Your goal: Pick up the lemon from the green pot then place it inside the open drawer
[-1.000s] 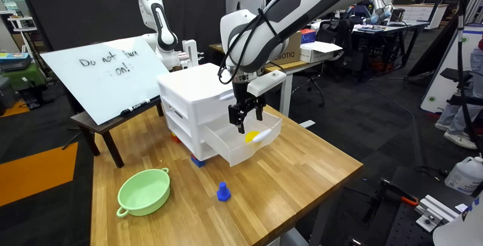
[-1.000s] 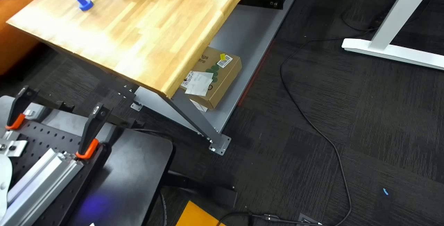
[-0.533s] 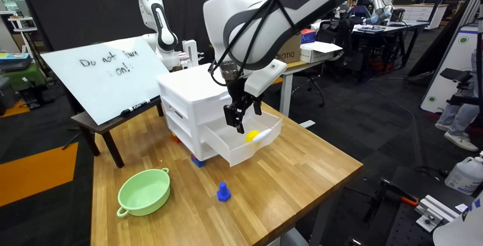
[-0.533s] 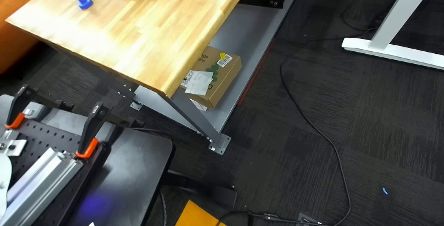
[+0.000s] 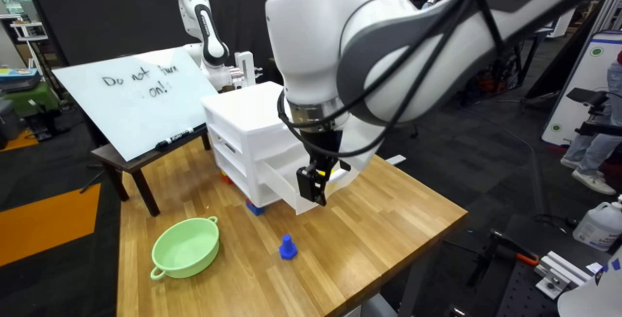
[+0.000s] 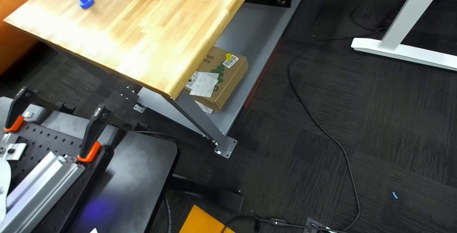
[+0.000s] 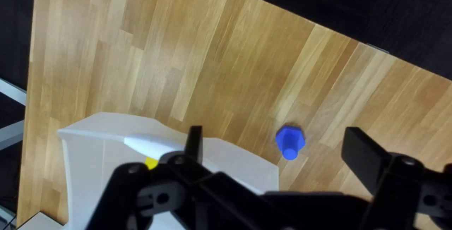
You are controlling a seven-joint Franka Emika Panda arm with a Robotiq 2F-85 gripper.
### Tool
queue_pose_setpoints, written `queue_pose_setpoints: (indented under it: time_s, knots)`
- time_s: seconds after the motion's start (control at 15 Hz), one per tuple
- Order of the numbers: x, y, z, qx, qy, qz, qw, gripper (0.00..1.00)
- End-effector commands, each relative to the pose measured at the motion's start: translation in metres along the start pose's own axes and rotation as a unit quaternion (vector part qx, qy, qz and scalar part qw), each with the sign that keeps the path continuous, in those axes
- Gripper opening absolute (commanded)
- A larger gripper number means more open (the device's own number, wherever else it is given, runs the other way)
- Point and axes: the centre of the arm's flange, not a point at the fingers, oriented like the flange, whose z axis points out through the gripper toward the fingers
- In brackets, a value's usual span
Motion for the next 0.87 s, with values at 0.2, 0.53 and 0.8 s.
queue_pose_setpoints:
  time_s: [0.2, 0.53, 0.8]
  knots:
    - [-0.043, -0.040, 0.029, 0.030, 0.039, 0.020, 0.9986, 1.00]
    - [-0.055, -0.042, 0.030, 0.044, 0.063, 0.035, 0.9964, 1.00]
    - [-0.055, -0.042, 0.030, 0.044, 0.063, 0.035, 0.9964, 1.00]
